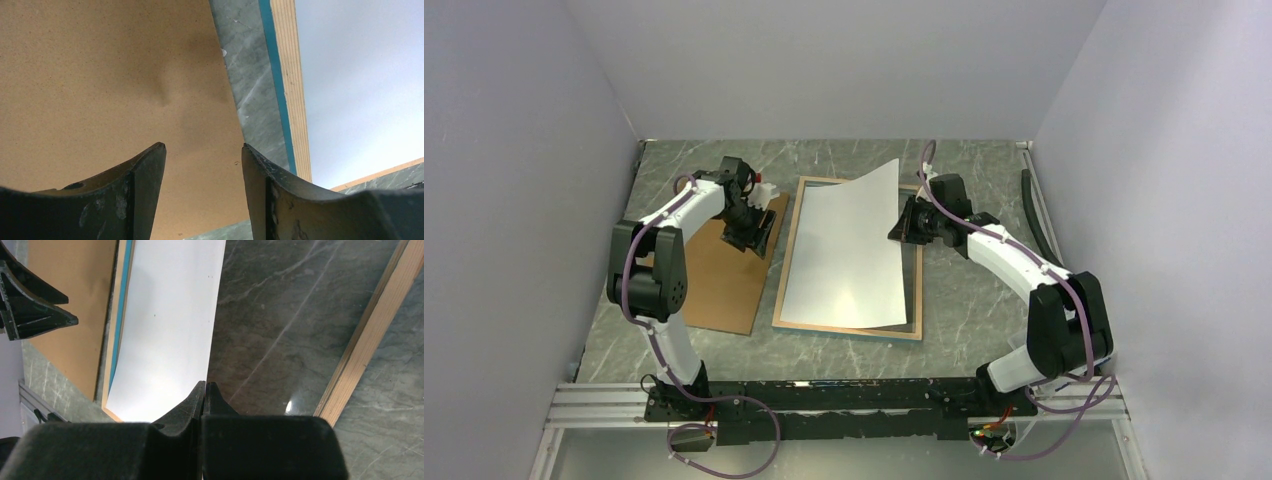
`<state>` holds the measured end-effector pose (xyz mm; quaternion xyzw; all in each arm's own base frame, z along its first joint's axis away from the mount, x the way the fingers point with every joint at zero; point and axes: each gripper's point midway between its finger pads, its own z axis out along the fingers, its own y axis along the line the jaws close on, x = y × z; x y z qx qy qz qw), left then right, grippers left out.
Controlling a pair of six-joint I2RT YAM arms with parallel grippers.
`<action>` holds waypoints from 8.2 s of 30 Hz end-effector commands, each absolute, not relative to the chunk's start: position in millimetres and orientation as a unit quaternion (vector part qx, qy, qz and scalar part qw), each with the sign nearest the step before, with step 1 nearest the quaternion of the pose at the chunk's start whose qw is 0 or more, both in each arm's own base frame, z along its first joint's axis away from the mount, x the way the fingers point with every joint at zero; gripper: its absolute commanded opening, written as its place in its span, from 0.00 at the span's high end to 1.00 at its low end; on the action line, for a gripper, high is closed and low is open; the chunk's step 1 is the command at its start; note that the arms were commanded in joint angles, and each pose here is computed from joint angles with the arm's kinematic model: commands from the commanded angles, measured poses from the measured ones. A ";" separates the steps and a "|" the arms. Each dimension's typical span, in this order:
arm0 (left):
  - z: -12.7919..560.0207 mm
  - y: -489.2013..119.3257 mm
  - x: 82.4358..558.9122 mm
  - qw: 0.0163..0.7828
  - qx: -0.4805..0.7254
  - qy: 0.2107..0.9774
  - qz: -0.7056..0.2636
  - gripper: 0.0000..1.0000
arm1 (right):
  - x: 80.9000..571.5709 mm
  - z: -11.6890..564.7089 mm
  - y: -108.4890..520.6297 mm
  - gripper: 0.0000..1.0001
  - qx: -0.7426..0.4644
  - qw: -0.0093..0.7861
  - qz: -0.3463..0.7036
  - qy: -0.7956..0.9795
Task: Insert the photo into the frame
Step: Adjust the photo in the photo frame, then pick up the photo frame item at the center of the board, then place the photo frame item at the center of the board, then pick up the photo frame item at the center of the board.
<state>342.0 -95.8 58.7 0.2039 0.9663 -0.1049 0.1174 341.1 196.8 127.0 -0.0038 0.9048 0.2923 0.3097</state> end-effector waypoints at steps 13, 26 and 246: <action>58.5 -99.5 341.9 0.124 0.215 0.962 -0.111 0.37 | 366.4 147.9 194.7 0.98 -0.028 0.350 0.282 0.893; 59.4 -101.1 342.8 0.122 0.213 0.963 -0.115 0.37 | 357.7 131.4 195.5 0.83 0.017 0.344 0.301 0.889; 189.2 -54.1 351.6 0.298 0.325 0.887 -0.138 0.51 | 342.4 241.5 381.2 1.00 0.105 0.264 0.556 0.782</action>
